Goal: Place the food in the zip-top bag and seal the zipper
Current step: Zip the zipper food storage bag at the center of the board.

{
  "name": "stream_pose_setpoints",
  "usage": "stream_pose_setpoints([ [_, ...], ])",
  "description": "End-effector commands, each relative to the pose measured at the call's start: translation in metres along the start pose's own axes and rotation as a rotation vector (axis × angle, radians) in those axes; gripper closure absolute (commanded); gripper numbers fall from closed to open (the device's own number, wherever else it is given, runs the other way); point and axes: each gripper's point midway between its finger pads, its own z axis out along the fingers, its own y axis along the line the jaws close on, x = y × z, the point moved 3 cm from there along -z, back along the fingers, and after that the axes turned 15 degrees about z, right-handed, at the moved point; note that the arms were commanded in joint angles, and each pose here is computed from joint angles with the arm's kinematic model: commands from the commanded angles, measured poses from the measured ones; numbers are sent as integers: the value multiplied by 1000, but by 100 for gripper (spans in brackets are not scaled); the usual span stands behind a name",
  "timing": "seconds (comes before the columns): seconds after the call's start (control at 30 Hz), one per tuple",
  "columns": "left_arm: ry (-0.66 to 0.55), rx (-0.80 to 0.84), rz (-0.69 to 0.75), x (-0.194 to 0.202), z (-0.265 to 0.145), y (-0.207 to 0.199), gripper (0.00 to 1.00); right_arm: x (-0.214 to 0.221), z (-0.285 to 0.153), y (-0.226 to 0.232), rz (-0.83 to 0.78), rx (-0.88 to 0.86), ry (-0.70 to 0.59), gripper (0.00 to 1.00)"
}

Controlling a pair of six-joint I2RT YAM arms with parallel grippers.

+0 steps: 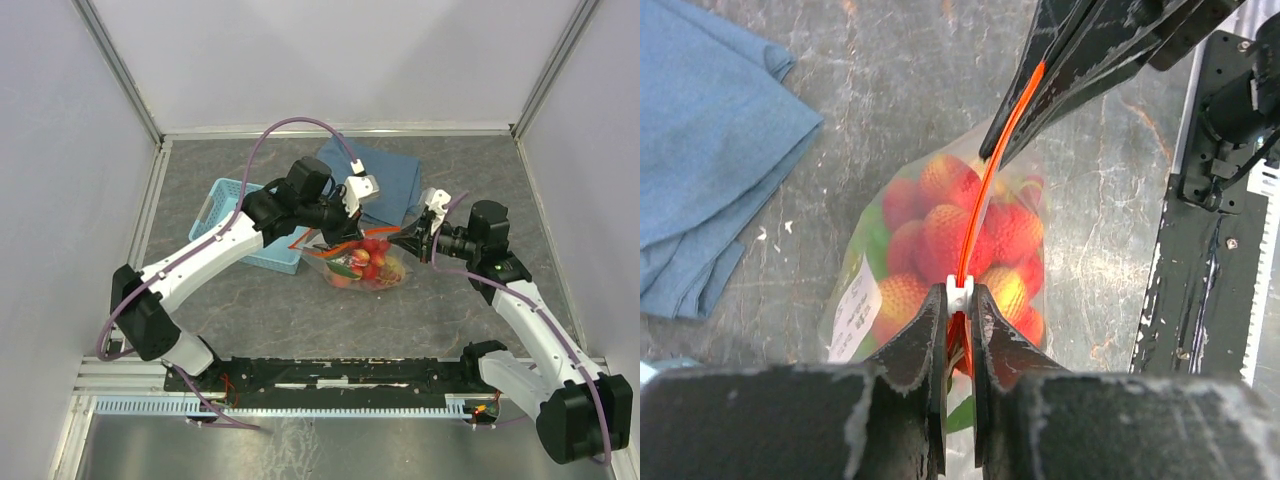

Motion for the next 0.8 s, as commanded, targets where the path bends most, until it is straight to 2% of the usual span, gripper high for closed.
stream_pose_setpoints([
  [0.0, 52, -105, -62, -3, -34, 7, 97, -18, -8, -15, -32, 116, -76, 98],
  [0.23, 124, -145, -112, 23, -45, -4, 97, -22, -14, -24, 0, 196, -106, 98],
  [0.77, 158, -175, -153, 51, -59, -22, 97, -22, -34, -52, 134, 476, -147, 98],
])
